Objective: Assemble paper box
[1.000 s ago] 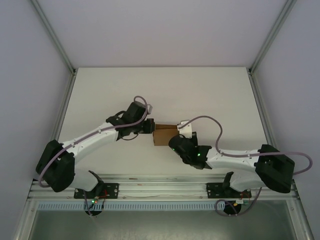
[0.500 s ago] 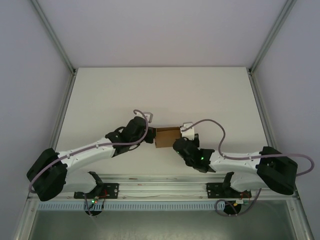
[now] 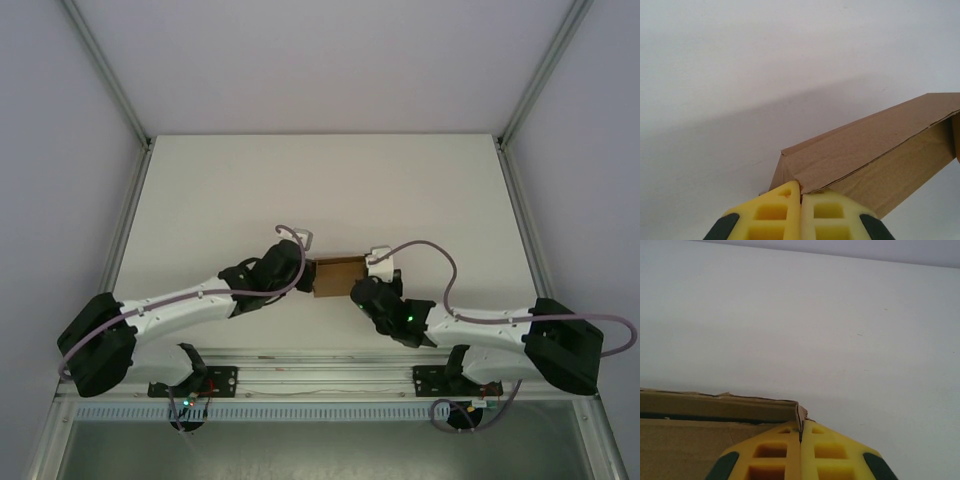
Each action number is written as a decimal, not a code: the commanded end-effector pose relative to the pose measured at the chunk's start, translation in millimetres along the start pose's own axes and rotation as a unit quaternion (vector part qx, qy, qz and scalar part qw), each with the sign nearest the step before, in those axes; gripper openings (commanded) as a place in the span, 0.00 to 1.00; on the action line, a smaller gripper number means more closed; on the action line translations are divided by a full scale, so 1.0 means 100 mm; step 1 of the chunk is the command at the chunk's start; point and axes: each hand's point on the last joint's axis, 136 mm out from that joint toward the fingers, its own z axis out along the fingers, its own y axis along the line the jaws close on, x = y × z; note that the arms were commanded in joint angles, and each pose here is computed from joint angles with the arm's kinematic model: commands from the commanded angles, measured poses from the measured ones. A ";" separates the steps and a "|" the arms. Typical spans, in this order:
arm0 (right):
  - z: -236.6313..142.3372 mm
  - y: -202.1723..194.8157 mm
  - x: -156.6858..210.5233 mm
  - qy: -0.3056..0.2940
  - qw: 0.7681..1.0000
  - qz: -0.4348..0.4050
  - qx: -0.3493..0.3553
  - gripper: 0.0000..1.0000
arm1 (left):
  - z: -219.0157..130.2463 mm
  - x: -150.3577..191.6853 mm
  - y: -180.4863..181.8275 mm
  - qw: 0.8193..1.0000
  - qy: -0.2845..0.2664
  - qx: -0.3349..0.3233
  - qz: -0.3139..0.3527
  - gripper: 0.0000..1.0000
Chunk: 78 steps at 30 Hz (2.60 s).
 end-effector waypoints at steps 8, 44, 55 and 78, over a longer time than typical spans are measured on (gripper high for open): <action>-0.03 0.08 0.06 0.022 0.999 -0.025 -0.019 0.01 | -0.13 0.63 0.09 0.989 0.149 -0.015 0.019 0.23; 0.06 -0.01 0.06 0.041 0.997 -0.007 0.057 0.00 | 0.01 -0.26 0.08 0.998 0.029 -0.034 0.044 0.55; 0.06 0.00 0.06 0.046 0.997 -0.016 0.056 0.00 | 0.05 -0.46 0.08 0.997 0.060 -0.038 0.043 0.48; 0.07 -0.04 0.18 0.059 0.996 -0.014 0.062 0.00 | 0.15 0.02 0.27 0.991 0.110 -0.052 0.054 0.00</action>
